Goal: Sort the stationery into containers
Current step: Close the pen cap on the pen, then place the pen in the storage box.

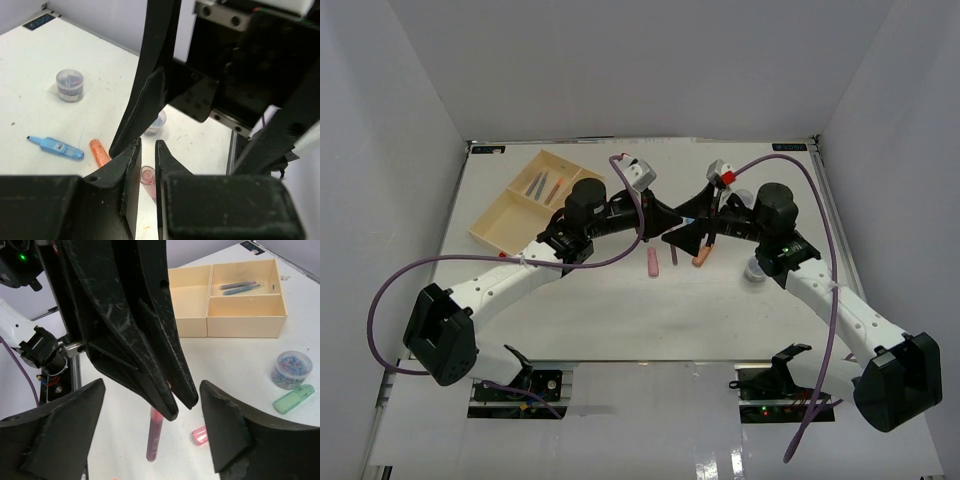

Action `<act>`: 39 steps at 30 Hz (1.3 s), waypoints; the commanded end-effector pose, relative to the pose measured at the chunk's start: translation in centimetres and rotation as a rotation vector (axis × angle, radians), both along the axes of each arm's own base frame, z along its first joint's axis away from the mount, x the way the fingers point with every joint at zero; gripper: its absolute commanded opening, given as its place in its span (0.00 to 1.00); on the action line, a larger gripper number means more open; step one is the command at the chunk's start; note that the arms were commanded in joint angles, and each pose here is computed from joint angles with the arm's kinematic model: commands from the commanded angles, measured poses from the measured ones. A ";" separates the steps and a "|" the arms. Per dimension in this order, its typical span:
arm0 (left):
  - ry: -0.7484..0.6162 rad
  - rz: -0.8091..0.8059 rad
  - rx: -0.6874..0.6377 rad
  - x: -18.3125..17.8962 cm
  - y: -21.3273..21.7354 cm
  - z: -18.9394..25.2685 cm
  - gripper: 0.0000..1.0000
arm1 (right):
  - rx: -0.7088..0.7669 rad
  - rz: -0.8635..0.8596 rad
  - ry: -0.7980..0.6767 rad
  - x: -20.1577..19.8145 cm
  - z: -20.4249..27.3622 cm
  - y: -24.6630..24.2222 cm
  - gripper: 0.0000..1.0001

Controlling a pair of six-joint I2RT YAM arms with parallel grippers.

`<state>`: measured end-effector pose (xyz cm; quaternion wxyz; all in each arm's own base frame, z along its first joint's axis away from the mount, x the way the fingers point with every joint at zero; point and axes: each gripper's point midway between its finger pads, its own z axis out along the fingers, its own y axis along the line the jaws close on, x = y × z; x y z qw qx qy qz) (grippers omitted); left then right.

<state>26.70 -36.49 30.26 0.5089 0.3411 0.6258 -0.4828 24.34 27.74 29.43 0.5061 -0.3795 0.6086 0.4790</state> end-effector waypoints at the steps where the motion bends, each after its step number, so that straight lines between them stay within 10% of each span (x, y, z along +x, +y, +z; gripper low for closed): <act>1: 0.000 0.070 0.031 1.3 0.2 -0.1 0.00 | 0.005 -0.051 -0.067 0.2 0.6 -0.8 0.85; 10: -0.011 0.385 0.160 7.8 5.0 -0.8 0.00 | -0.071 -0.143 -0.012 -1.0 -2.0 -2.9 0.98; 20: -0.136 0.755 0.506 18.9 18.6 -0.7 0.00 | -0.135 -0.221 0.013 -2.4 -4.2 -5.1 0.90; 39: -0.054 0.931 0.864 31.3 31.1 -10.0 0.00 | -0.174 -0.229 0.141 -3.0 -8.6 -5.3 0.90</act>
